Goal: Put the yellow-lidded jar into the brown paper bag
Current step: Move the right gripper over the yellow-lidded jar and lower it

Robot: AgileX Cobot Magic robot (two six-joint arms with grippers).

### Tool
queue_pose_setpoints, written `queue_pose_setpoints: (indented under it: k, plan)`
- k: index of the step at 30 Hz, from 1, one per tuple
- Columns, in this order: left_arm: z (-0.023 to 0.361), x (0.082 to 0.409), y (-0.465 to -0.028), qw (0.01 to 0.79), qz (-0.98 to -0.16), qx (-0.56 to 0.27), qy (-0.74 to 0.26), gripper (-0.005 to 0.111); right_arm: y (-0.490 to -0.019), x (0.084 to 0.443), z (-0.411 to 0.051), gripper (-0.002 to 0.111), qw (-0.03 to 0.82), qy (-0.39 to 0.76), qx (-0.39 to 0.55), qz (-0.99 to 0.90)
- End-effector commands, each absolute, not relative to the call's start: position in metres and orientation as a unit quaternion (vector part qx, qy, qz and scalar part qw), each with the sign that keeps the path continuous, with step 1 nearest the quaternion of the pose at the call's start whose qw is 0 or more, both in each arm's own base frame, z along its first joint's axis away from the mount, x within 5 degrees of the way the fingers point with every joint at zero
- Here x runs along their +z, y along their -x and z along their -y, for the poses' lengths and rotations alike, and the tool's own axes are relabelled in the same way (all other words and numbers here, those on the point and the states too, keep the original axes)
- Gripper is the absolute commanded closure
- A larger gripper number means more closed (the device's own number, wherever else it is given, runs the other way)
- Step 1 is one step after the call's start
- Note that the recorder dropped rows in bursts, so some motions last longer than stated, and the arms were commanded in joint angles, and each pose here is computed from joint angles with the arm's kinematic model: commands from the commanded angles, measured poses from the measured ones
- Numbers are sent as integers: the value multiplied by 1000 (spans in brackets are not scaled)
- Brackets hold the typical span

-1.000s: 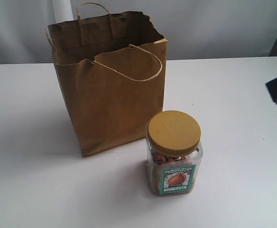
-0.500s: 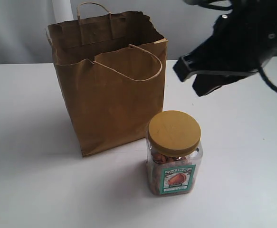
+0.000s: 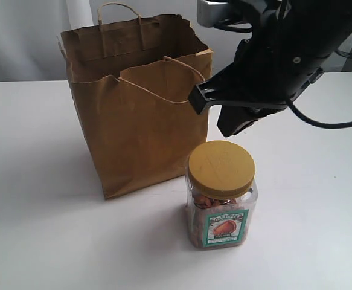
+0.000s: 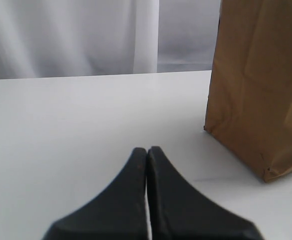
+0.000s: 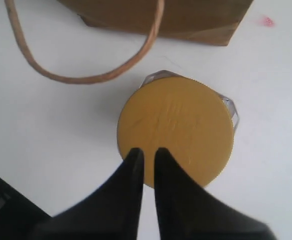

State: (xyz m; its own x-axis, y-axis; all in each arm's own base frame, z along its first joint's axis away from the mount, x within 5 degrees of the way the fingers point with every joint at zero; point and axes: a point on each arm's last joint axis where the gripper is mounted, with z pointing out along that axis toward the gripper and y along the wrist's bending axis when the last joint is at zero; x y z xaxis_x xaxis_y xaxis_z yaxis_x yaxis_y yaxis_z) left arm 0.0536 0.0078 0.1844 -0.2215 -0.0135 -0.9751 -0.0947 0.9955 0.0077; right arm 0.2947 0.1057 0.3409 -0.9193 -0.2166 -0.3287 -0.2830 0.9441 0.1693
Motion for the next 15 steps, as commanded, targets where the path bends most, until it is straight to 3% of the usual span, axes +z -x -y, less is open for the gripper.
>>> queue_pose_setpoints:
  k: [1, 7, 8, 15]
  plan:
    - [-7, 186, -54, 626, -778, 28, 35, 106, -296, 344, -101, 72, 165, 136, 76, -974]
    - [-7, 186, -54, 626, -778, 28, 35, 106, -297, 343, -98, 8, 169, 140, 53, -974]
    - [-7, 186, -54, 626, -778, 28, 35, 106, -297, 343, -98, 3, 169, 144, 52, -974]
    - [-7, 186, -54, 626, -778, 28, 35, 106, -297, 343, -98, 3, 169, 137, 53, -975]
